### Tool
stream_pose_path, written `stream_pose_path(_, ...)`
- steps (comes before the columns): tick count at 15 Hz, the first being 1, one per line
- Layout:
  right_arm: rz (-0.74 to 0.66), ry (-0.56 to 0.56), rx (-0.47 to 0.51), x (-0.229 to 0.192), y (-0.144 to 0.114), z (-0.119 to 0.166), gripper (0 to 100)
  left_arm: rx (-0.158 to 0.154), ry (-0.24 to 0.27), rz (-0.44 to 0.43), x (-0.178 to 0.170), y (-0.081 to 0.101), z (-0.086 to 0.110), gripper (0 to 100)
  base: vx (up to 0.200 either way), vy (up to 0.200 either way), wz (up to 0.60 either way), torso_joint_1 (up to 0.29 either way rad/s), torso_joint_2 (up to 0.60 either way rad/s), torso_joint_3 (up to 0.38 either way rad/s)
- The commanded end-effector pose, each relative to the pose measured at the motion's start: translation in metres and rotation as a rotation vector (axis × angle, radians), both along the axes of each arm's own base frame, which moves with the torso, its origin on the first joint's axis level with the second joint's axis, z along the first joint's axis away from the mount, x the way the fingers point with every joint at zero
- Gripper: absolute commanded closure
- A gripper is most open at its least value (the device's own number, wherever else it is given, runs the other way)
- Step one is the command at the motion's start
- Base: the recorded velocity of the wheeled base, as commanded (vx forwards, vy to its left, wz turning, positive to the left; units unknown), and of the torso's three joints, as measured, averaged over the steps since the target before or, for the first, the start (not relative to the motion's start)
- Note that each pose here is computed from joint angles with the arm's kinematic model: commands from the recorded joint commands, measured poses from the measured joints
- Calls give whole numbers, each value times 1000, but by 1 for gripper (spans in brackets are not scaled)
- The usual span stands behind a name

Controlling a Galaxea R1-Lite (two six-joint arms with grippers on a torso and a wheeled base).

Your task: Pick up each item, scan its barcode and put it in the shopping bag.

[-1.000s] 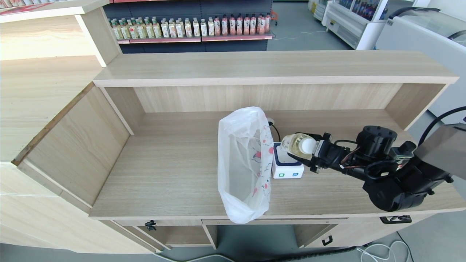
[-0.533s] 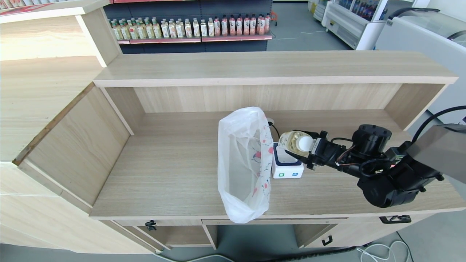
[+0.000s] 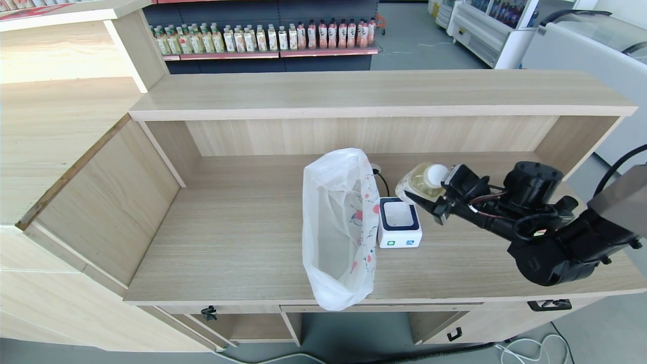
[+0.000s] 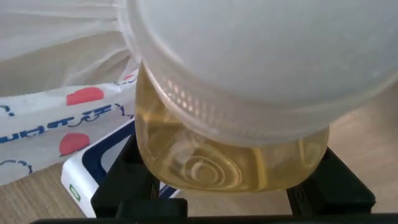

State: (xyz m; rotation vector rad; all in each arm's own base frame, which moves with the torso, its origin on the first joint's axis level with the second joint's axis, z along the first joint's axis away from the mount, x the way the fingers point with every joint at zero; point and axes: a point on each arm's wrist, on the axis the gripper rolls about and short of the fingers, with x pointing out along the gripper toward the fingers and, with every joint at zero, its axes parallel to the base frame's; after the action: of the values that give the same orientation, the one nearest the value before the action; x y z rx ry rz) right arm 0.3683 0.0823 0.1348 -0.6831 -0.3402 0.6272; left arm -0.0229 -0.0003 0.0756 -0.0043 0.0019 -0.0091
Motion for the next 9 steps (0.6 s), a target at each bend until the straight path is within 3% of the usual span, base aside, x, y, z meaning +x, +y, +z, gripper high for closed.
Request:
stream_pose_path(1,-150,70,248,-35,20,48,100,-2,0,0,0,0,0,0,0,0,0,0,0,0)
stream_pose_path(4,-294,361,531,-79,56,73,100,0,0,0,0,0,0,0,0,0,0,0,0,0)
stream_pose_path(6,-320,491,655,-101,73,78,100,0,0,0,0,0,0,0,0,0,0,0,0,0)
stream_pose_path(9,-325,581,717,-108,78,76,100,0,0,0,0,0,0,0,0,0,0,0,0,0)
